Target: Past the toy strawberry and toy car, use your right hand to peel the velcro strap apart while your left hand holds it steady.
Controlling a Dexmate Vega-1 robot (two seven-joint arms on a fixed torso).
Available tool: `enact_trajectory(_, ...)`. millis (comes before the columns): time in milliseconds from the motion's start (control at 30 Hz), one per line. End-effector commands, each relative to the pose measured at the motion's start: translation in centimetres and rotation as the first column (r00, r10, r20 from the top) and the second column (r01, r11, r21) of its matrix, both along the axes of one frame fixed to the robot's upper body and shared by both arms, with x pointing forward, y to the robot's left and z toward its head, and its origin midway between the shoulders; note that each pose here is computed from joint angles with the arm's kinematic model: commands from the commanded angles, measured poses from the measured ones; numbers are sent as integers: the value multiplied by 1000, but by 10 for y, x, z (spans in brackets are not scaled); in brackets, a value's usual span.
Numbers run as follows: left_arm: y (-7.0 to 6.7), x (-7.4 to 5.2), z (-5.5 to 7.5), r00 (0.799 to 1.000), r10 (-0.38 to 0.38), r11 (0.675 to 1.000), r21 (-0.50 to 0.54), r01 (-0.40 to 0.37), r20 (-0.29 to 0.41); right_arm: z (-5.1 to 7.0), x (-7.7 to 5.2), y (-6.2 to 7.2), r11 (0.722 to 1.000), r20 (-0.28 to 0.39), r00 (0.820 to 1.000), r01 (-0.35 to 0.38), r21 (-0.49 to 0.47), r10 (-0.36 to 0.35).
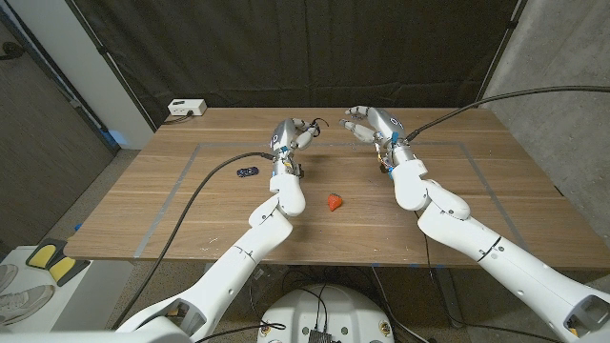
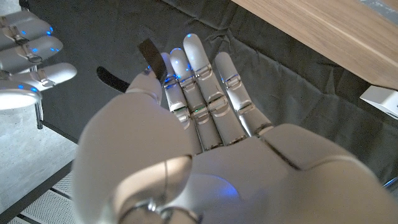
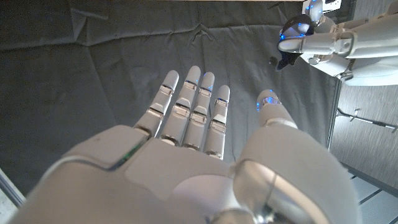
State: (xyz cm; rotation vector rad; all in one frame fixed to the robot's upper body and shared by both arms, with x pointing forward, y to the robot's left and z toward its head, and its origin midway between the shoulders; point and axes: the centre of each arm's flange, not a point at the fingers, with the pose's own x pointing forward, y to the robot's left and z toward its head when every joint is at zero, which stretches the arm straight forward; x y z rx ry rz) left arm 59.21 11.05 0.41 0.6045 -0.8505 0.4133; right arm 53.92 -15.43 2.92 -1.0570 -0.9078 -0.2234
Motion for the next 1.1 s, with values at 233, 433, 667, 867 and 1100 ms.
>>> enact_trajectory(233,-20,4,4,996,-90,996,1,90,-24,-2,-15,24,987,102,983,156,-31,-152)
enact_trajectory(433,-24,3,2,994,-101,995,6,102,-31,-3,-18,30,981,119,975,192,-41,-186)
enact_trajectory(667,-28,1,0,995,-98,995,11,98,-38,-4,-23,38,976,152,967,214,-52,-204)
enact_trajectory(867,-30,1,-1,994,-97,995,11,98,-43,-5,-25,43,969,189,957,235,-70,-219)
enact_trajectory(1100,-32,-2,-2,994,-108,994,14,109,-34,-7,-21,46,961,222,942,270,-55,-252)
